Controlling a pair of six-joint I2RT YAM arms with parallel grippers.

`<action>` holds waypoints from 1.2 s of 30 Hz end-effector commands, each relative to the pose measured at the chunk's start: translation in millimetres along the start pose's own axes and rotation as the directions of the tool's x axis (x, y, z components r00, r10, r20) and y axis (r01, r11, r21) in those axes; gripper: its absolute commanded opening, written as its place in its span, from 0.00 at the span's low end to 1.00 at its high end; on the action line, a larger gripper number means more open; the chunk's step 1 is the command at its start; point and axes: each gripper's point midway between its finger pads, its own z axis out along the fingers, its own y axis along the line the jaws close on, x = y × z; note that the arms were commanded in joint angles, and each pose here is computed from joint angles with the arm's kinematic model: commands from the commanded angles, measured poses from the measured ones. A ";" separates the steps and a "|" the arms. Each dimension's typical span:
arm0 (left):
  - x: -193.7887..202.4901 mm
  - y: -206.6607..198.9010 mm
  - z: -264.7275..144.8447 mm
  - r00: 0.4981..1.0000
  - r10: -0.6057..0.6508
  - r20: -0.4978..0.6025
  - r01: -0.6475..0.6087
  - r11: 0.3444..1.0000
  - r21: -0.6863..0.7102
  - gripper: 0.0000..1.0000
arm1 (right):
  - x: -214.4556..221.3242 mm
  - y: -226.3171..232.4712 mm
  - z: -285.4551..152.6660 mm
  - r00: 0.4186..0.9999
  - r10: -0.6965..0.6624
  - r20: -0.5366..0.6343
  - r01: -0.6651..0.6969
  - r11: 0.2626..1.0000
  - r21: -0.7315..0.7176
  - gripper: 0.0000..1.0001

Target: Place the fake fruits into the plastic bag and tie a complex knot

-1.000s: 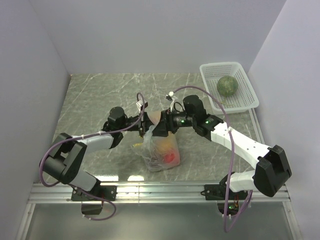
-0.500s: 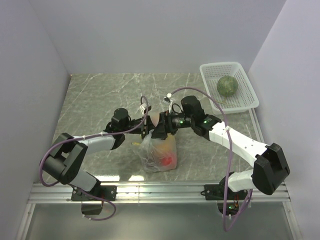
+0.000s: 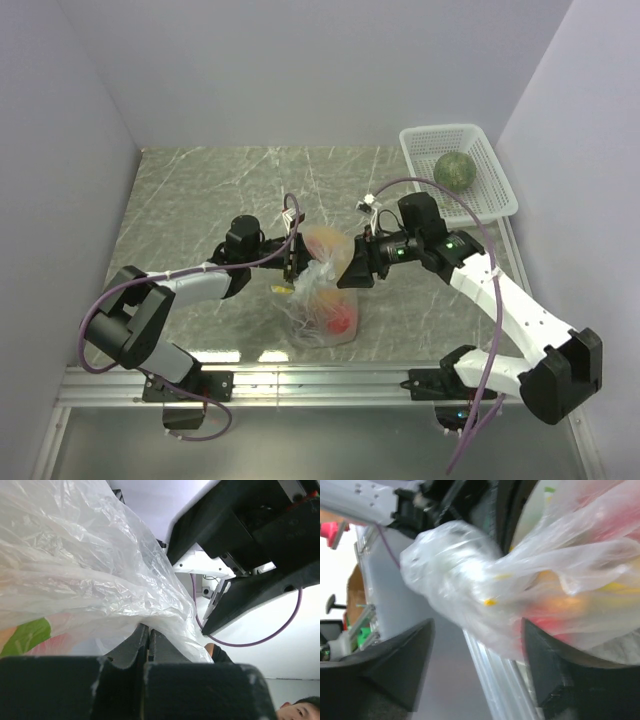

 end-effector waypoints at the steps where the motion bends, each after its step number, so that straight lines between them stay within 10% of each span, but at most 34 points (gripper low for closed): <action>1: -4.7 -16.1 1.2 0.997 0.082 -0.007 -0.082 0.996 0.038 0.00 | 4.7 19.1 -9.7 0.999 -0.047 -0.005 0.046 0.996 -0.075 0.65; 5: -5.2 -16.3 1.7 0.996 0.093 -0.013 -0.093 0.995 0.038 0.00 | -7.2 11.3 4.0 0.999 -0.008 0.046 0.011 0.997 -0.078 0.32; 15: -0.4 -16.2 4.3 0.994 0.105 -0.037 -0.104 0.994 0.030 0.00 | -39.6 13.2 31.3 0.993 -0.030 0.115 0.037 0.998 -0.058 0.30; 28: 17.3 -12.2 6.3 0.993 0.096 -0.065 -0.094 0.995 0.036 0.00 | -54.5 22.4 48.3 0.989 -0.050 0.138 0.056 0.998 -0.039 0.41; 36: 3.9 -25.4 4.0 0.990 0.137 -0.017 -0.136 0.988 0.070 0.00 | -13.3 14.6 23.9 0.988 -0.152 0.012 0.152 0.988 0.036 0.66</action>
